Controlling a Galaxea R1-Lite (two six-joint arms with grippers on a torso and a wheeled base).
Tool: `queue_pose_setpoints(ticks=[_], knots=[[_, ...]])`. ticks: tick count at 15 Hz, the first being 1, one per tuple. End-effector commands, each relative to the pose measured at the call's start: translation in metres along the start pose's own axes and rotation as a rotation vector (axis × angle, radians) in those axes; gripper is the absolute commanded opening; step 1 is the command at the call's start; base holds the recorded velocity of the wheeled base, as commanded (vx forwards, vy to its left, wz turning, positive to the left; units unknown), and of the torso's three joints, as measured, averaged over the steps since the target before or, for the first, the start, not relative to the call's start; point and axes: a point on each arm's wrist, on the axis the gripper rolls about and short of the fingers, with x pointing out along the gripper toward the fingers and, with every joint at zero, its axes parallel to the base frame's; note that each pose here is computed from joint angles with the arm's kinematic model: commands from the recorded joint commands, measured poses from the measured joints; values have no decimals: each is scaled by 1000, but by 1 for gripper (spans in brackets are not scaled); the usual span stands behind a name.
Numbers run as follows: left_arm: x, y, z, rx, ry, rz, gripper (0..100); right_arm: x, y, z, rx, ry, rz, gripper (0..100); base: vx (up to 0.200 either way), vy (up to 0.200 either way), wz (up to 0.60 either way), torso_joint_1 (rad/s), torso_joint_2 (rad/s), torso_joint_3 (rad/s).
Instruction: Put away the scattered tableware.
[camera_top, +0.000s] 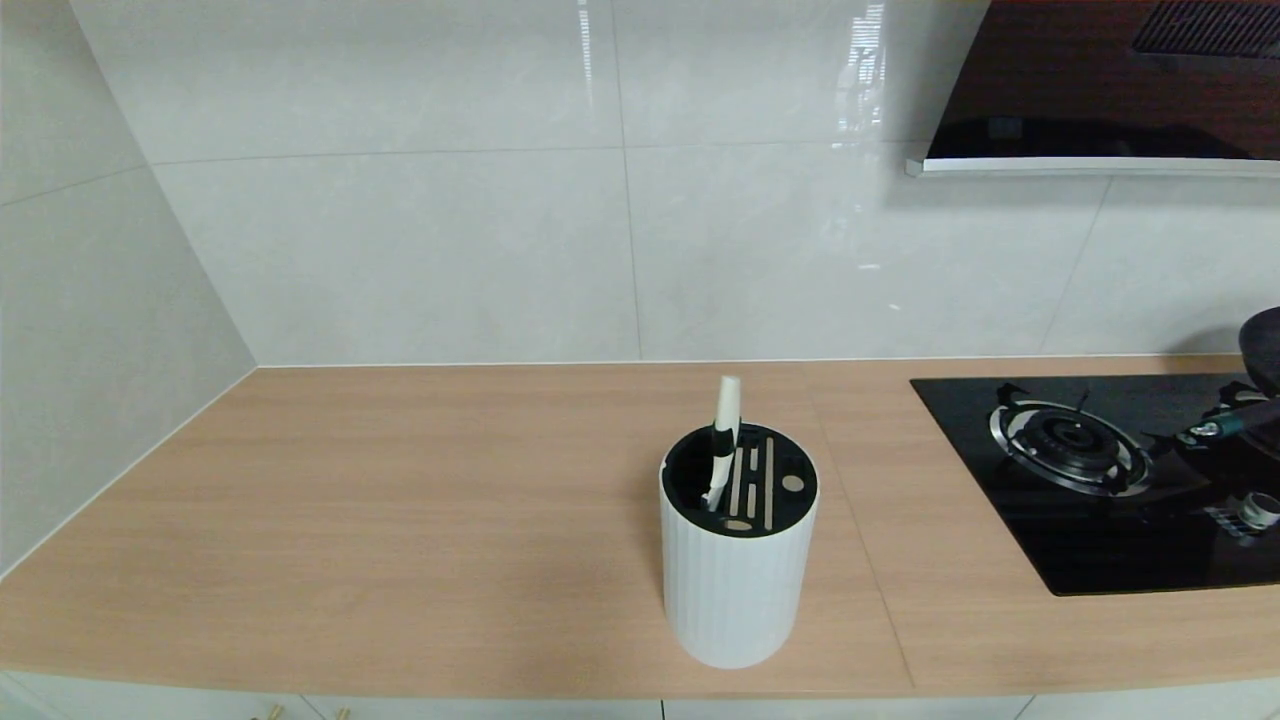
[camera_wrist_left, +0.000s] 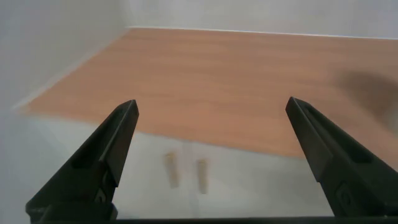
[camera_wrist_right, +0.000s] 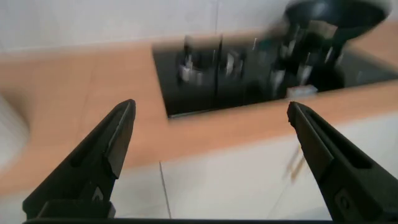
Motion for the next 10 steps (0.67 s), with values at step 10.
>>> queue_pose_setpoints(ticks=[10], knots=[[0, -1, -2, -5, 17, -39, 100, -1, 5, -6, 37, 47, 241, 100, 0, 0, 0, 0, 0, 0]])
